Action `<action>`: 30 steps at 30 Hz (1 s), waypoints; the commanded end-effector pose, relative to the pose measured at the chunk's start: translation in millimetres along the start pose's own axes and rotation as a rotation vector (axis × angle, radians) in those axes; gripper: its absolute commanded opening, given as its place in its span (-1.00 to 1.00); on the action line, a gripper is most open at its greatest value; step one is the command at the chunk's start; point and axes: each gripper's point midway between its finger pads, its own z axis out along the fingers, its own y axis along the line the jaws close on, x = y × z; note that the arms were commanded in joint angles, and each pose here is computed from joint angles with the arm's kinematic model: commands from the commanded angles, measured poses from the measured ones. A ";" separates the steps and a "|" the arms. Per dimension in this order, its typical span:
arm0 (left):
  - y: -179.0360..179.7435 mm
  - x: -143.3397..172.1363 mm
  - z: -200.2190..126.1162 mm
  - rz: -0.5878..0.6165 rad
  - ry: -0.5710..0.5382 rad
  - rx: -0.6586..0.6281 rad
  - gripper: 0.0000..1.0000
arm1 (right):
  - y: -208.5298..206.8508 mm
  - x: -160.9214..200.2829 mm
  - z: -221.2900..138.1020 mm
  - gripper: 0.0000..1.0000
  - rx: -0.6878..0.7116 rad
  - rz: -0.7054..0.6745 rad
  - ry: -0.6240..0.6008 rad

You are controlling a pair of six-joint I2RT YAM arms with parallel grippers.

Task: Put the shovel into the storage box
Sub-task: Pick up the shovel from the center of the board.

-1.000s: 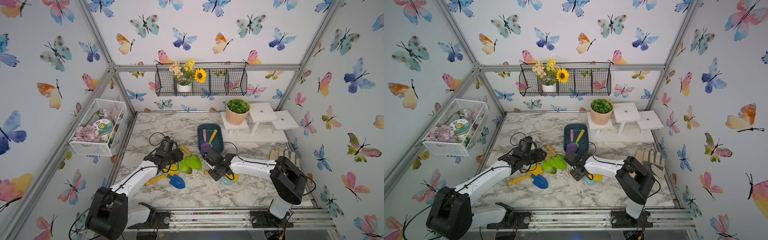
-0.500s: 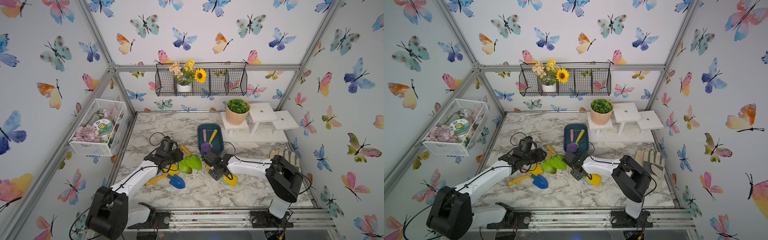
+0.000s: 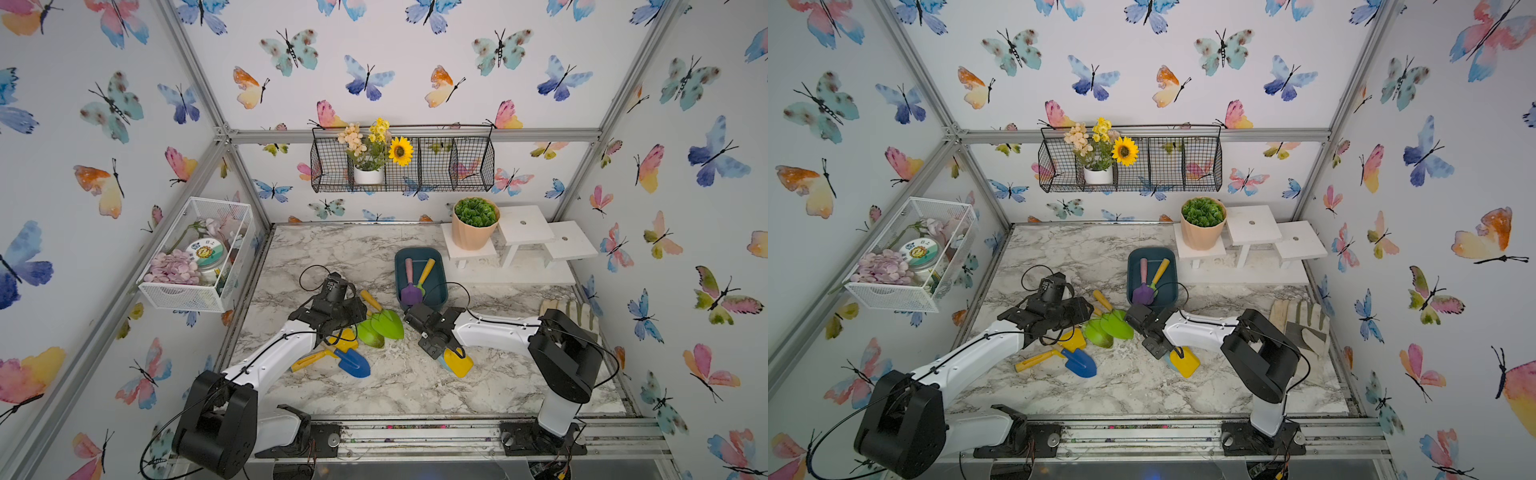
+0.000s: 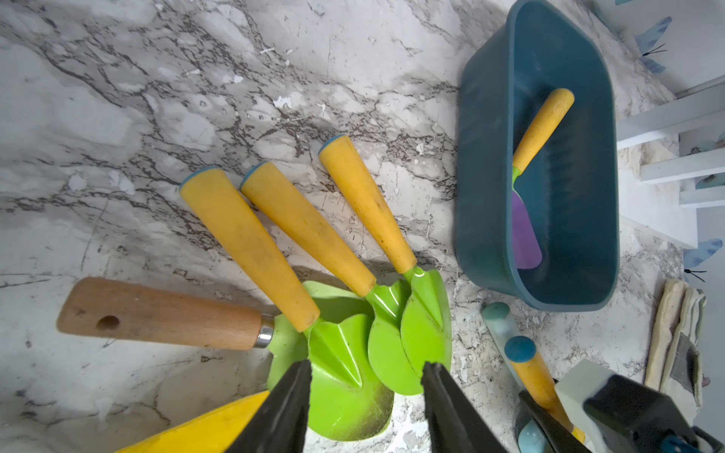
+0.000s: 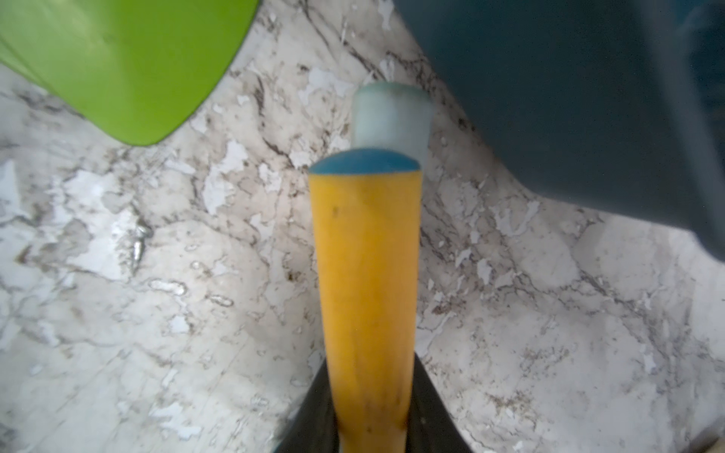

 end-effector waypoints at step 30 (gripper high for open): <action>-50.6 -33.8 -37.8 0.083 -0.081 0.168 0.05 | -22.9 -131.2 -82.4 -0.54 -0.162 0.238 -0.280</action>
